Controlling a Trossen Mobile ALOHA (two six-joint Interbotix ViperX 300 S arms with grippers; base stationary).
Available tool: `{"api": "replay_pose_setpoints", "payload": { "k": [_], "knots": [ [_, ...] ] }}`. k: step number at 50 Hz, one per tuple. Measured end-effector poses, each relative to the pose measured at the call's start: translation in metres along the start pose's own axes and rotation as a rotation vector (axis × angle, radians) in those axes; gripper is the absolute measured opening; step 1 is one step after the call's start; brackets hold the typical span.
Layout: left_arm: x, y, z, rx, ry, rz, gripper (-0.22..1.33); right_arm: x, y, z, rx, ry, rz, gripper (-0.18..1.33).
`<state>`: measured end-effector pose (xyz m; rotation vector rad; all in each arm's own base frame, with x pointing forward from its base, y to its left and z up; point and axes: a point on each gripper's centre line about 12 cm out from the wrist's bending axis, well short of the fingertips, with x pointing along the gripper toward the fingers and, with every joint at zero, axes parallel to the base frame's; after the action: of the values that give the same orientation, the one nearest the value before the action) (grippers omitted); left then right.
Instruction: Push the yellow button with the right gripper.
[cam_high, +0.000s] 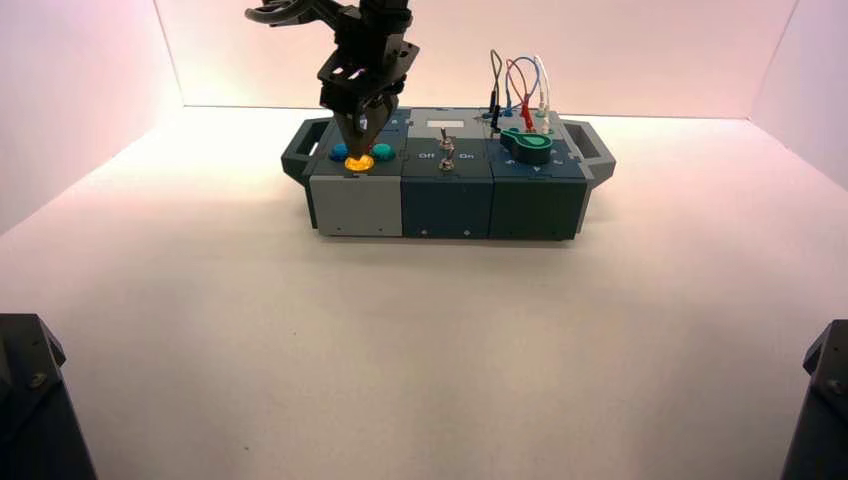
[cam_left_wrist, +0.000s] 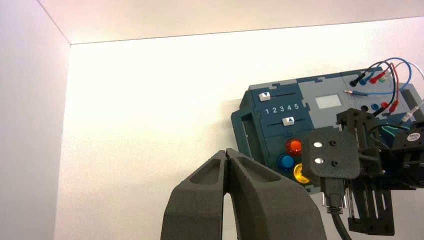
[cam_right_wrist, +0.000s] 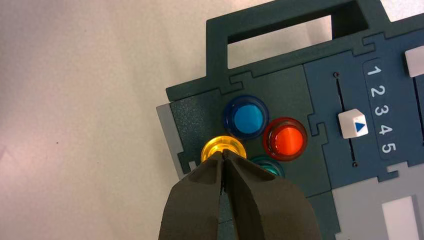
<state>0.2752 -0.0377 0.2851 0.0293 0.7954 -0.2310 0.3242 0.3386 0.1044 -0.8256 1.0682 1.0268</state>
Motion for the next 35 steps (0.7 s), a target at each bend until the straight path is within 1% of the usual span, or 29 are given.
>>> {"api": "replay_pose_setpoints", "payload": {
  "k": [11,35],
  "knots": [
    [0.0,0.0,0.0,-0.001,0.0,-0.001,-0.16,-0.013,-0.001,0.001,-0.008,0.003,-0.006,-0.14],
    [0.0,0.0,0.0,-0.004,0.001,-0.001,-0.16,-0.028,-0.001,-0.002,-0.024,0.036,-0.006,-0.14]
  ]
}}
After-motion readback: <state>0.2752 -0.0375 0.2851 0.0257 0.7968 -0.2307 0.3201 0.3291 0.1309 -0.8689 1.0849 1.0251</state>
